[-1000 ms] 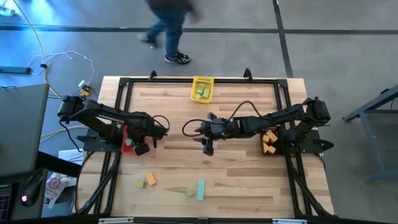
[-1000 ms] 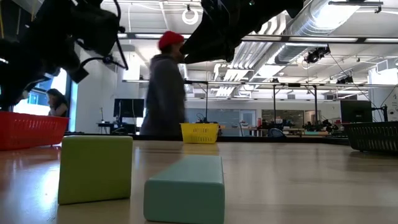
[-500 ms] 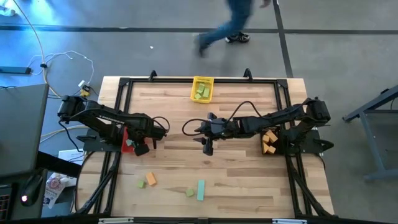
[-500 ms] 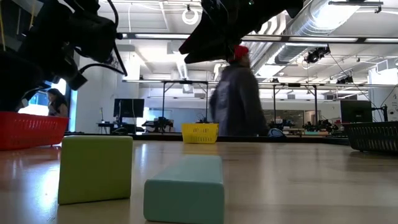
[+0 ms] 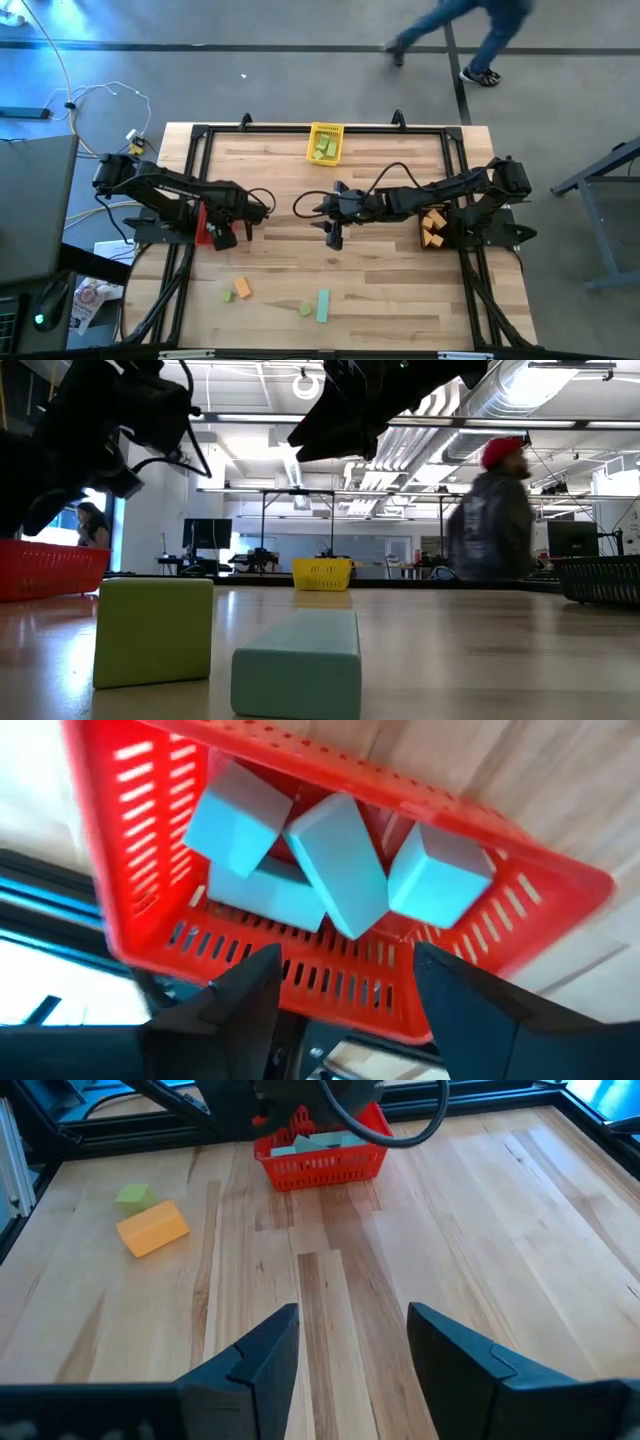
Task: Sort & place blocks by color
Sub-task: Put the orange block into the black bin
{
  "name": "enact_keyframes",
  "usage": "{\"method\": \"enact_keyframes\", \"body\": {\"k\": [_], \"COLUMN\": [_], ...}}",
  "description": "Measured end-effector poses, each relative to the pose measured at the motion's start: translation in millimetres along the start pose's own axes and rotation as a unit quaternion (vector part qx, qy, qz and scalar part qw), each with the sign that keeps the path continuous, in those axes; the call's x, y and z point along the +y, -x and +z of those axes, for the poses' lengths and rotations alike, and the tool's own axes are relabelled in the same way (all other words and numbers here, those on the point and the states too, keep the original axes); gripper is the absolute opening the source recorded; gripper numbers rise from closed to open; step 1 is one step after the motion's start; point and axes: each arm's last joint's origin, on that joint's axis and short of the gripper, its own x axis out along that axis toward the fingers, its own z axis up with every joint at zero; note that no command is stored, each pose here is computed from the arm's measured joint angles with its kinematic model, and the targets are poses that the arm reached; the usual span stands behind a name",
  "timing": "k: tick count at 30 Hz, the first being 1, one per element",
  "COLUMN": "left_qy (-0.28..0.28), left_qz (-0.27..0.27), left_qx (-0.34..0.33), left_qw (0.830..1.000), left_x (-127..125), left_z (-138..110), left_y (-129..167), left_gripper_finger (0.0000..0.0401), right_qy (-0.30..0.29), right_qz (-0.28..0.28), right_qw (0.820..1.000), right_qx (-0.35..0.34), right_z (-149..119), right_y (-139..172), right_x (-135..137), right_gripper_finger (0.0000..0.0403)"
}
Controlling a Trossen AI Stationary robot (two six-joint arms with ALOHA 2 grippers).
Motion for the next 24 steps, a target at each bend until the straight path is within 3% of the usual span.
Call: {"method": "enact_keyframes", "body": {"k": [5, 12, 18, 24], "left_qy": [-0.029, -0.125, -0.214, -0.313], "left_qz": [0.0, 0.02, 0.036, 0.047], "left_qx": [-0.018, -0.08, -0.113, -0.134], "left_qw": [0.999, 0.989, 0.97, 0.939], "left_x": [-1, -16, -40, -64], "left_z": [1, -2, -12, -26], "left_y": [22, 47, 53, 50], "left_gripper_finger": [0.0206, 0.0204, 0.0205, 0.0203], "right_qy": [-0.003, -0.012, -0.012, -0.01], "right_qz": [0.002, 0.002, 0.001, -0.008], "right_qw": [1.0, 1.0, 1.0, 1.0], "right_qx": [0.0, 0.0, 0.0, -0.002], "right_z": [0, 0, 0, 0], "right_y": [0, 0, 0, 0], "right_x": [0, 0, 0, -1], "right_gripper_finger": [0.0174, 0.0174, 0.0174, 0.0174]}}
